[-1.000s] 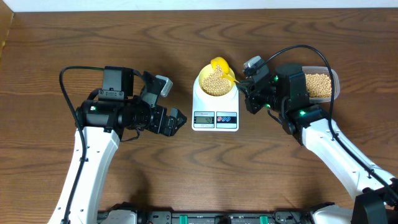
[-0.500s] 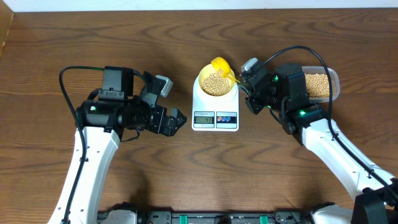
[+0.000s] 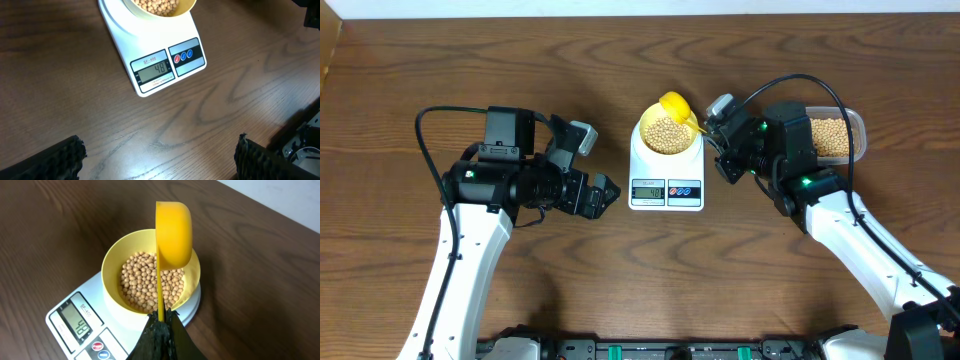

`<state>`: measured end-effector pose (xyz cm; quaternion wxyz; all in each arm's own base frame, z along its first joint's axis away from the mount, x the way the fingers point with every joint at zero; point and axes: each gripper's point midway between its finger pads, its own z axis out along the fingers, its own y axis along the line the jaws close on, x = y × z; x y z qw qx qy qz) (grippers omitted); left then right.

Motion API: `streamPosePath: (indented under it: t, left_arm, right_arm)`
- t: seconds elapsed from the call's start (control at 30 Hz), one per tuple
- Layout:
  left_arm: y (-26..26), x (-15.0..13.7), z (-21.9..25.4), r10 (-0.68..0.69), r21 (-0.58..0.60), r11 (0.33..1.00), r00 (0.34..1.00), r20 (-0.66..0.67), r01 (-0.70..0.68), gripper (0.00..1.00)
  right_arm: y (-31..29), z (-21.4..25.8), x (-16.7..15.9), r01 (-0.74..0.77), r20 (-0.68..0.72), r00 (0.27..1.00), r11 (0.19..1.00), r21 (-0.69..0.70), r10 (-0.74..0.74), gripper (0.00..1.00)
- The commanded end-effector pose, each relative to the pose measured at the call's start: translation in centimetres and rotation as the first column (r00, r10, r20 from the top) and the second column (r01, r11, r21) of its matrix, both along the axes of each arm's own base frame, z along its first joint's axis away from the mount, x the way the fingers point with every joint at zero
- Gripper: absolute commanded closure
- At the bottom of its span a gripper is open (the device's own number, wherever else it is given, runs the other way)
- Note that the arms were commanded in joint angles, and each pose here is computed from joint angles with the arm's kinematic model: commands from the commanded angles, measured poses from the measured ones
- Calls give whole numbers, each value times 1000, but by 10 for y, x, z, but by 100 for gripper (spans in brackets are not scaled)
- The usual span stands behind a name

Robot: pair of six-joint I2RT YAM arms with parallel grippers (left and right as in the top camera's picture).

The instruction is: Scoop item into bowl and weigh 50g on scale

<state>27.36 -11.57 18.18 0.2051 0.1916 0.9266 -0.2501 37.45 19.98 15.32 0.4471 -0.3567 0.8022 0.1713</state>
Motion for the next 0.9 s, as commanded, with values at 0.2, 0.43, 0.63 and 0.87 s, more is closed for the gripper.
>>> streamPosePath:
  t: [0.2, 0.43, 0.63, 0.87]
  left_arm:
    - [3, 0, -4, 4, 11, 1000, 1000, -9, -4, 2]
    - [3, 0, -4, 4, 11, 1000, 1000, -9, -4, 2]
    - [3, 0, -4, 4, 11, 1000, 1000, -9, -4, 2]
    - [3, 0, -4, 4, 11, 1000, 1000, -9, -4, 2]
  right_arm:
    - [3, 9, 4, -69, 120, 990, 995, -70, 77, 99]
    - [0, 46, 10, 25, 131, 991, 996, 88, -37, 99]
    - [-52, 86, 10, 234, 40, 967, 938, 255, -252, 99]
    - [-147, 82, -2, 493, -81, 869, 839, 230, -488, 99]
